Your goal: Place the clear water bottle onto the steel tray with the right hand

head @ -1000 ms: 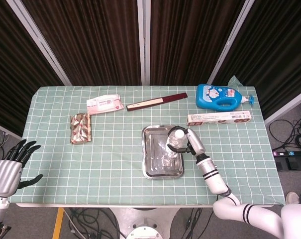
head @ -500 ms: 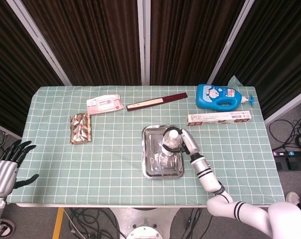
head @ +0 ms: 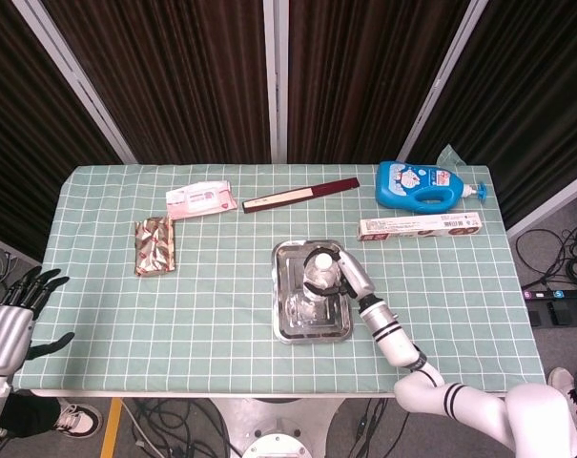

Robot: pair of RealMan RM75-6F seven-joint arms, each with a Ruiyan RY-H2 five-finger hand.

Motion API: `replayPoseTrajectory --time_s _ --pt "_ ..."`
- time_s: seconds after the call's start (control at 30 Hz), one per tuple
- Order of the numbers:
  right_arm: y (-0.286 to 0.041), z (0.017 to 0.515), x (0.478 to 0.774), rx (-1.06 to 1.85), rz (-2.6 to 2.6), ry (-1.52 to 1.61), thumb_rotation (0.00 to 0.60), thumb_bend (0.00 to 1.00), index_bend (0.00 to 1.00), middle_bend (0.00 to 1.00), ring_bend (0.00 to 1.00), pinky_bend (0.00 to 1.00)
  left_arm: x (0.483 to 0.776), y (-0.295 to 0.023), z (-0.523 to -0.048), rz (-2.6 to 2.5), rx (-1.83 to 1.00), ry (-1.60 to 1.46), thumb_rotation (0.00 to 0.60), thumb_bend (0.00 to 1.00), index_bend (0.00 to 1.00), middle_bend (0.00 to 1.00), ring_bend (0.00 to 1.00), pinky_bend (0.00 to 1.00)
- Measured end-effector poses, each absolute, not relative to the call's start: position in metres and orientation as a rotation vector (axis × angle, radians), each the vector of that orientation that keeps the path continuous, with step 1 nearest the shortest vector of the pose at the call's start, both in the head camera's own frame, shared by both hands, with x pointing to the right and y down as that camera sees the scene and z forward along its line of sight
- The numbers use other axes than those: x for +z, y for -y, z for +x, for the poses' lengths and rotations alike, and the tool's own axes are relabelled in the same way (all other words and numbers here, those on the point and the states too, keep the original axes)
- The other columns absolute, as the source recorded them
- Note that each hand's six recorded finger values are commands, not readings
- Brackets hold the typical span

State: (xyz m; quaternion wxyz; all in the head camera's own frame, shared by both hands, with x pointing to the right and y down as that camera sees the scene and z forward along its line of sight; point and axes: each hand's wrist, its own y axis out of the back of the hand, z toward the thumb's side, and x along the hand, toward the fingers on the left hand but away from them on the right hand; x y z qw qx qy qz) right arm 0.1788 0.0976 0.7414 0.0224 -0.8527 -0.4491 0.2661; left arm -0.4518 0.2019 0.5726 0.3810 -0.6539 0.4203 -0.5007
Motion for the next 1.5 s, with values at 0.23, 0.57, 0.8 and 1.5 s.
replayPoseTrajectory --time_s 0.23,0.57,0.8,1.5 --pt "-0.099 0.183 0.741 0.860 -2.676 1.299 0.600 0.00 0.06 0.22 0.04 0.14 0.572 -0.202 -0.449 -1.673 -1.274 -1.063 0.600 0.14 0.24 0.23 0.10 0.19" --pt "-0.097 0.186 0.732 0.854 -2.671 1.250 0.600 0.00 0.00 0.14 0.00 0.06 0.572 -0.201 -0.445 -1.676 -1.268 -1.060 0.600 0.14 0.24 0.23 0.10 0.19" --pt "-0.095 0.201 0.717 0.877 -2.643 1.212 0.600 0.00 0.00 0.06 0.00 0.00 0.572 -0.203 -0.441 -1.684 -1.261 -1.053 0.600 0.14 0.24 0.23 0.10 0.19" --pt "-0.113 0.360 0.619 1.362 -1.857 0.850 0.600 0.03 0.00 0.04 0.00 0.00 0.571 -0.199 -0.437 -1.680 -1.289 -1.042 0.600 0.14 0.24 0.23 0.10 0.19"
